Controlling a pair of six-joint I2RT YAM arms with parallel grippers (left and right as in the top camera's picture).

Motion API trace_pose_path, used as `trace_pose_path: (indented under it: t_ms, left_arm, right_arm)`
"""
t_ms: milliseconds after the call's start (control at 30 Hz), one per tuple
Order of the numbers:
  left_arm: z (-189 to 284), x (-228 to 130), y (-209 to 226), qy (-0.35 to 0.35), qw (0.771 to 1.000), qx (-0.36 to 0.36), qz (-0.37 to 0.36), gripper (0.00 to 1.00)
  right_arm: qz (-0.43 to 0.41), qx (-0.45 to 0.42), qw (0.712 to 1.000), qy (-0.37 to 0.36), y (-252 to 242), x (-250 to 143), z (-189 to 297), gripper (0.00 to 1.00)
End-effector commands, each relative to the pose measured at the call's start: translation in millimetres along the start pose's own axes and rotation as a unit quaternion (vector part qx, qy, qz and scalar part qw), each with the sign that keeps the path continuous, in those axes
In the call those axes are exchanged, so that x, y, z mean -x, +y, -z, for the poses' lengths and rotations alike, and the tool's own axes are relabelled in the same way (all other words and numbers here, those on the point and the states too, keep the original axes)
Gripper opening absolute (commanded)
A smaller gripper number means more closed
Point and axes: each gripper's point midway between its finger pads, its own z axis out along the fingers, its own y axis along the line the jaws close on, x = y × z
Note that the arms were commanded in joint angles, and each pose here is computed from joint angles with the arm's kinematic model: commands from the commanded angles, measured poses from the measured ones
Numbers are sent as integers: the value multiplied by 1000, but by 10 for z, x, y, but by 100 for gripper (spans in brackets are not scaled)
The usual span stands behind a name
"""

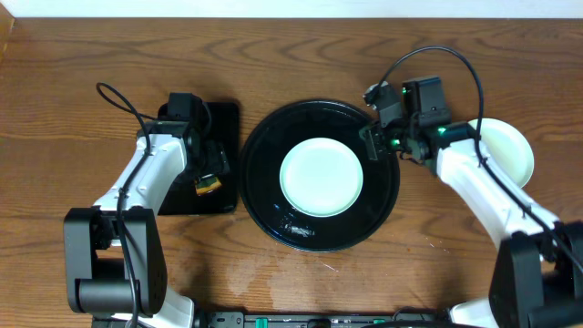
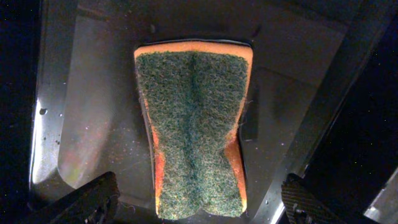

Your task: Clean dirty plates on tray and stack at the side

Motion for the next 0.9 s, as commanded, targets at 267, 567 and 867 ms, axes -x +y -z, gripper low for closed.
trace_pose_path:
  t_ms: [267, 567, 867]
  left_arm:
    - [-23, -19, 5, 5, 1000, -1, -3, 85]
    - [-23, -19, 5, 5, 1000, -1, -3, 85]
    - [-23, -19, 5, 5, 1000, -1, -3, 85]
  right_arm:
    - [30, 0, 997, 73, 44, -366, -474, 48]
    - [16, 80, 993, 90, 181, -568, -831, 1]
    - [11, 34, 997, 61, 101, -347, -641, 1]
